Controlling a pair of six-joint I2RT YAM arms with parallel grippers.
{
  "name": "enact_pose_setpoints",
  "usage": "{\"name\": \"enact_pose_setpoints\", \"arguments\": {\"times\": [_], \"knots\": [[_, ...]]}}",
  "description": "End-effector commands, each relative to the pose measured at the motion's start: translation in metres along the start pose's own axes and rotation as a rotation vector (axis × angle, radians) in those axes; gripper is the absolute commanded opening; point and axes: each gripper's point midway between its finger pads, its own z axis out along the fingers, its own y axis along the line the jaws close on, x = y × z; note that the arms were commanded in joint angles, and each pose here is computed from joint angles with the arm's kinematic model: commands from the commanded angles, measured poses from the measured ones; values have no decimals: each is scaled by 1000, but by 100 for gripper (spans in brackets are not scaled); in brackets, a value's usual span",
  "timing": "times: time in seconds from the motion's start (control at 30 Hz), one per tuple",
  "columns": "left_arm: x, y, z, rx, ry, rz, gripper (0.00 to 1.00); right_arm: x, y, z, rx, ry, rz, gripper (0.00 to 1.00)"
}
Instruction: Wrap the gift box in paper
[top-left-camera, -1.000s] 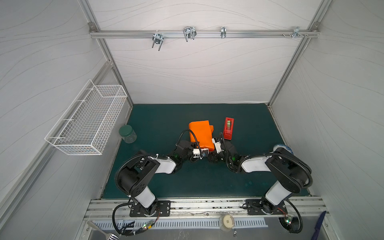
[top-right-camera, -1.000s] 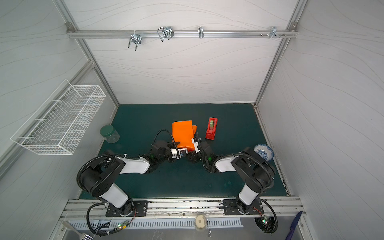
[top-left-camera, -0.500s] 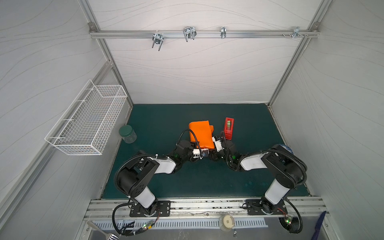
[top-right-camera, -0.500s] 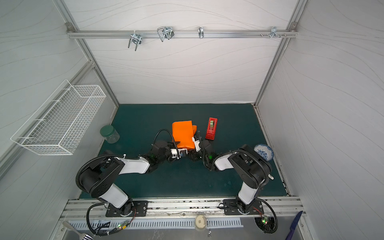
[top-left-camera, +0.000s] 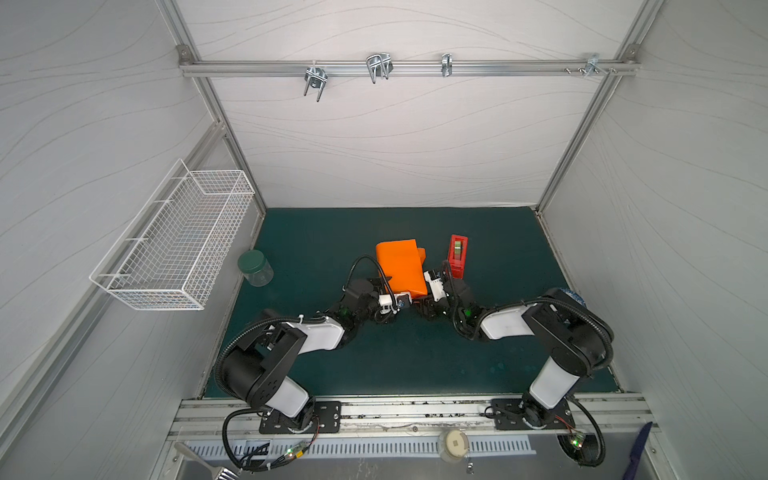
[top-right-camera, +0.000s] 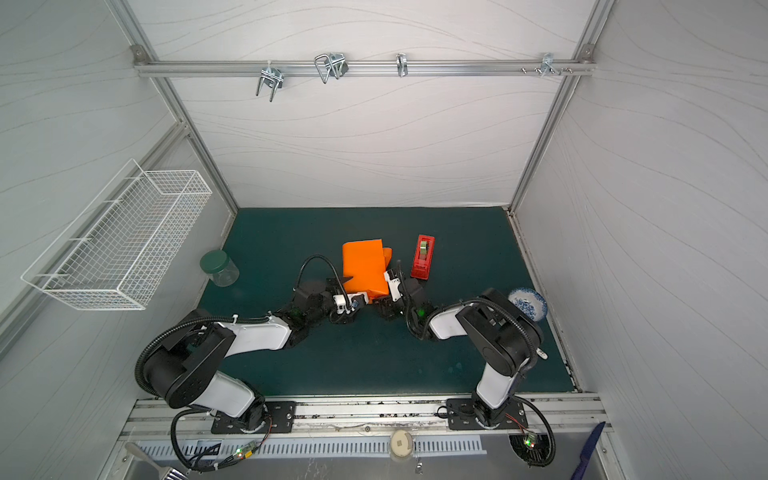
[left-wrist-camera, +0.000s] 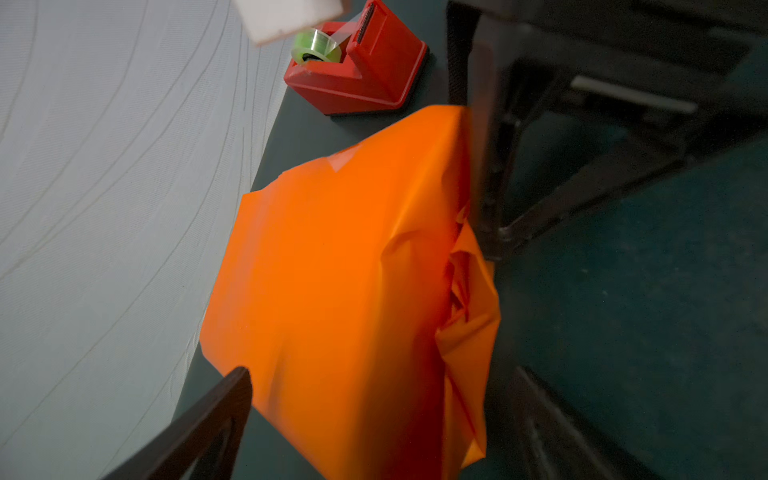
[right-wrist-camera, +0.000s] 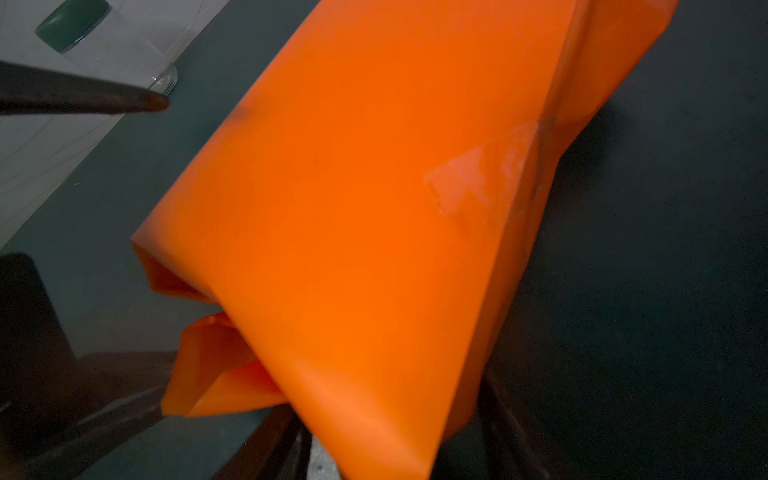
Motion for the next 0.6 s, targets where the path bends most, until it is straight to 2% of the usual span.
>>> {"name": "enact_pose_setpoints", "arguments": {"times": [0.0, 0.57], "knots": [[-6, 8, 0, -23, -66, -18, 99, -9, 3, 4, -20, -23, -10, 62], [11, 4, 18, -34, -64, 13, 98, -10, 2, 4, -21, -24, 0, 59]]}}
